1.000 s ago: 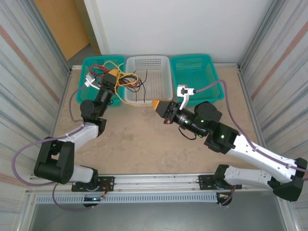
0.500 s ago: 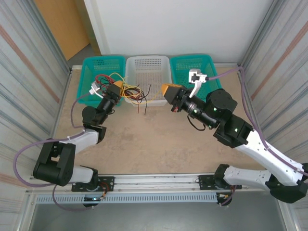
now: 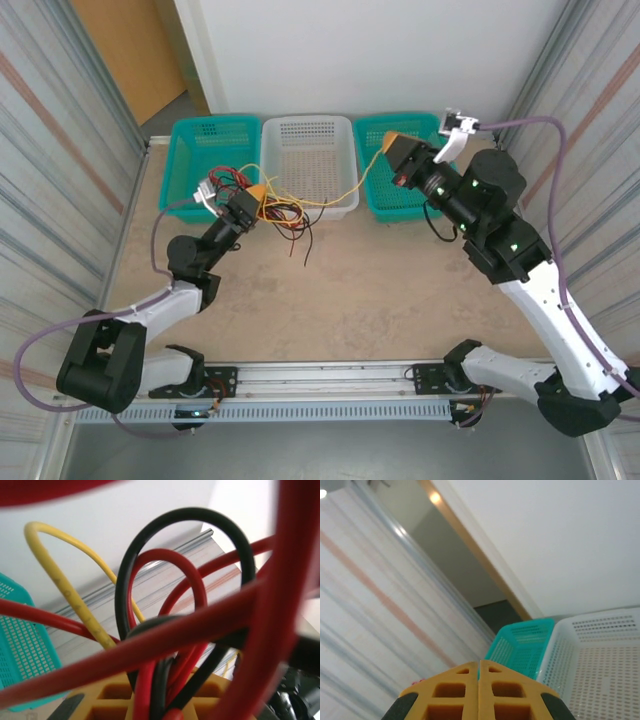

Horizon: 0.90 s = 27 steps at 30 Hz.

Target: Untangle the cables

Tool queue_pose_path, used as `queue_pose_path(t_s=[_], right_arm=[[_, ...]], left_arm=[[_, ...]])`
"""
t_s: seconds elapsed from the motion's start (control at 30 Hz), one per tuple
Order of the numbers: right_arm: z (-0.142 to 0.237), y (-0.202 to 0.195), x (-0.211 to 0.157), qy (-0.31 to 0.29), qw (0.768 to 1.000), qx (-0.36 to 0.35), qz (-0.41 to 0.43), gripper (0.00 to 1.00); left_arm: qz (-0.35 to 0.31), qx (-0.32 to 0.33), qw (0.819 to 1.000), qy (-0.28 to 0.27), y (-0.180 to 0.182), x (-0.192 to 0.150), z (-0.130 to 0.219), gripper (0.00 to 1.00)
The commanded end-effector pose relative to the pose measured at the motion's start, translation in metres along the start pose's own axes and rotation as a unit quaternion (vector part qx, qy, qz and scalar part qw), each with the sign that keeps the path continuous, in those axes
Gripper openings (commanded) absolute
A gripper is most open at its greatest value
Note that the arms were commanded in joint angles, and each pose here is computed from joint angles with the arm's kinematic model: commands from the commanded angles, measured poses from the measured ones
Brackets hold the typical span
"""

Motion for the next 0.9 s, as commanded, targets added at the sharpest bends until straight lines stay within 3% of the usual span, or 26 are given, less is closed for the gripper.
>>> queue_pose_path(t_s=[0.0, 0.43, 0.87], right_arm=[[-0.001, -0.015, 0.024, -0.023, 0.999, -0.018, -0.031, 0.00], [-0.023, -0.134, 0.059, -0.047, 0.984, -0.141, -0.103, 0.00], [0.022, -0.237, 0.044, -0.063, 0.951, -0.254, -0.165, 0.00]], left_arm=[[-0.017, -0.035, 0.999, 0.024, -0.015, -0.005, 0.004, 0.00], [-0.031, -0.103, 0.990, 0.091, -0.054, -0.011, -0.003, 0.00], [-0.042, -0.148, 0.986, 0.069, -0.092, 0.002, 0.001, 0.00]])
Point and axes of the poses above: each hand's point on the last joint's axis, 136 mm out from that joint toward the fingers, its own z axis back along the fingers, its own y axis along the line the jaws close on, x = y × z, the point moved 6 cm from there along z, back along the fingers, and after that the axes turned 3 degrees about -z, right-handed, at the moved point
